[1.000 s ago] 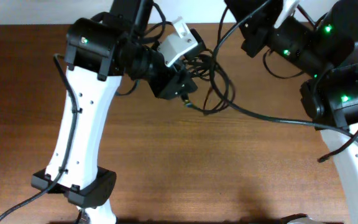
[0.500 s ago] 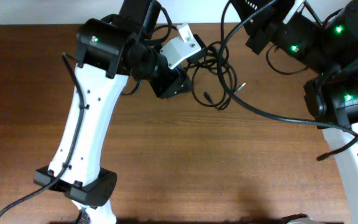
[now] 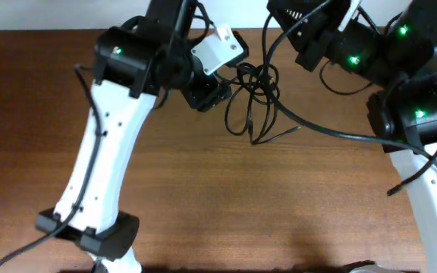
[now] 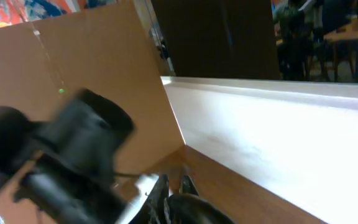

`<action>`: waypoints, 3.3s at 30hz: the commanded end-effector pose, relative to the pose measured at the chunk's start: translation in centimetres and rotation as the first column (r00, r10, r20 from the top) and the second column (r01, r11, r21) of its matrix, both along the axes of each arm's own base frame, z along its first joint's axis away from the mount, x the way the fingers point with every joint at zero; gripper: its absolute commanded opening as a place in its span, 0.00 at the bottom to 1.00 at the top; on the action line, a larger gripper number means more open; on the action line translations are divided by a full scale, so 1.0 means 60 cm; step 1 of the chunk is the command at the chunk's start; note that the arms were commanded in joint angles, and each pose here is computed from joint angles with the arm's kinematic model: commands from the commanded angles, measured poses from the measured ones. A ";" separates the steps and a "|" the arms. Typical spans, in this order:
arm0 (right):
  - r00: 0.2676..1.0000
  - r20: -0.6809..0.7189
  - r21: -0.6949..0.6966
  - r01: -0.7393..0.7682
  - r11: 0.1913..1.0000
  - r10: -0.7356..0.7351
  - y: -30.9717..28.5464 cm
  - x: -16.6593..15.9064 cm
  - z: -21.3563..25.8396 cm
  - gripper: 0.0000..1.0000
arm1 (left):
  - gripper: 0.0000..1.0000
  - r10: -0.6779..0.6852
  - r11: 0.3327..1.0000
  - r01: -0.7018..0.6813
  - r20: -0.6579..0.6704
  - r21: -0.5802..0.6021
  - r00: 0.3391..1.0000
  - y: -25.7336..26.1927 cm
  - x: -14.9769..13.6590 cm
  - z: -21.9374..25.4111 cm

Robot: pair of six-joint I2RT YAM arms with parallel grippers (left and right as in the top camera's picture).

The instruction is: Untangle cables

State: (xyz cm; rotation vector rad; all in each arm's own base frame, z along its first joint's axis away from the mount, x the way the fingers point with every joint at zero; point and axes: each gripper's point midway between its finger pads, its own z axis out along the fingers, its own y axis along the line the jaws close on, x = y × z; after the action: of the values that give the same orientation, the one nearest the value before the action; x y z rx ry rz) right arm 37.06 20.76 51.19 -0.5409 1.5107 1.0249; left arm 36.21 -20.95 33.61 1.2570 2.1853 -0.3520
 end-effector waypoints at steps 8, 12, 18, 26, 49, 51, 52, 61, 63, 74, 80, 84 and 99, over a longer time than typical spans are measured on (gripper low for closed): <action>0.979 0.069 0.014 -0.195 0.981 0.194 0.022 -0.055 0.031 0.04 | 0.70 0.037 0.998 -0.031 0.120 -0.052 0.992 0.015 -0.023 0.073; 0.980 0.074 0.019 -0.184 0.983 0.183 0.020 -0.052 0.034 0.04 | 0.70 0.025 0.998 -0.019 0.104 -0.060 0.994 0.012 -0.029 0.071; 0.992 0.049 0.023 -0.122 0.992 0.120 0.015 -0.027 0.024 0.04 | 0.71 0.030 0.997 -0.025 0.068 -0.068 0.997 0.011 -0.038 0.066; 0.991 0.067 0.030 -0.120 0.992 0.118 0.014 -0.028 0.031 0.04 | 0.72 -0.018 0.994 0.018 -0.002 -0.106 1.000 -0.001 -0.065 0.060; 0.886 -0.155 0.016 0.445 0.895 -0.438 -0.364 0.078 -0.033 0.04 | 0.00 0.408 0.912 -0.391 0.191 -0.121 0.893 0.186 -0.039 0.129; 0.854 -0.173 0.014 0.500 0.866 -0.491 -0.411 0.074 -0.038 0.04 | 0.00 0.438 0.898 -0.417 0.213 -0.139 0.873 0.206 -0.046 0.145; 0.828 -0.184 0.012 0.540 0.841 -0.529 -0.443 0.070 -0.042 0.04 | 0.00 0.455 0.890 -0.431 0.225 -0.148 0.862 0.216 -0.051 0.153; 0.739 -0.205 0.007 0.657 0.754 -0.642 -0.541 0.049 -0.049 0.04 | 0.00 0.506 0.860 -0.461 0.248 -0.219 0.826 0.243 -0.066 0.186; 0.737 -0.201 0.005 0.659 0.752 -0.645 -0.542 0.049 -0.049 0.04 | 0.00 0.502 0.862 -0.455 0.242 -0.225 0.830 0.240 -0.067 0.186; -0.134 0.134 -0.539 0.821 -0.186 -0.982 -0.836 -0.019 -0.181 0.04 | 0.00 0.487 0.831 -0.414 0.125 -0.371 0.865 0.199 -0.076 0.202; -0.467 0.177 -0.713 0.546 -0.440 -0.867 -0.941 -0.068 -0.316 0.04 | 0.00 0.489 0.826 -0.411 0.127 -0.385 0.863 0.197 -0.074 0.207; -0.477 0.172 -0.721 0.535 -0.440 -0.862 -0.969 -0.050 -0.352 0.04 | 0.00 0.490 0.825 -0.420 0.109 -0.377 0.865 0.198 -0.078 0.201; -0.500 -0.076 -0.654 0.678 -0.336 -0.862 -1.105 -0.174 -0.383 0.99 | 0.00 0.479 0.829 -0.420 0.079 -0.369 0.874 0.193 -0.086 0.192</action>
State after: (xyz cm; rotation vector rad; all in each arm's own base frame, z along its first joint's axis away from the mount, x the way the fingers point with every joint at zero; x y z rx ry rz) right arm 25.31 -46.19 28.82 1.1933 1.8848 -0.8068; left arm 31.85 -9.16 44.33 0.5363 2.1062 -0.3704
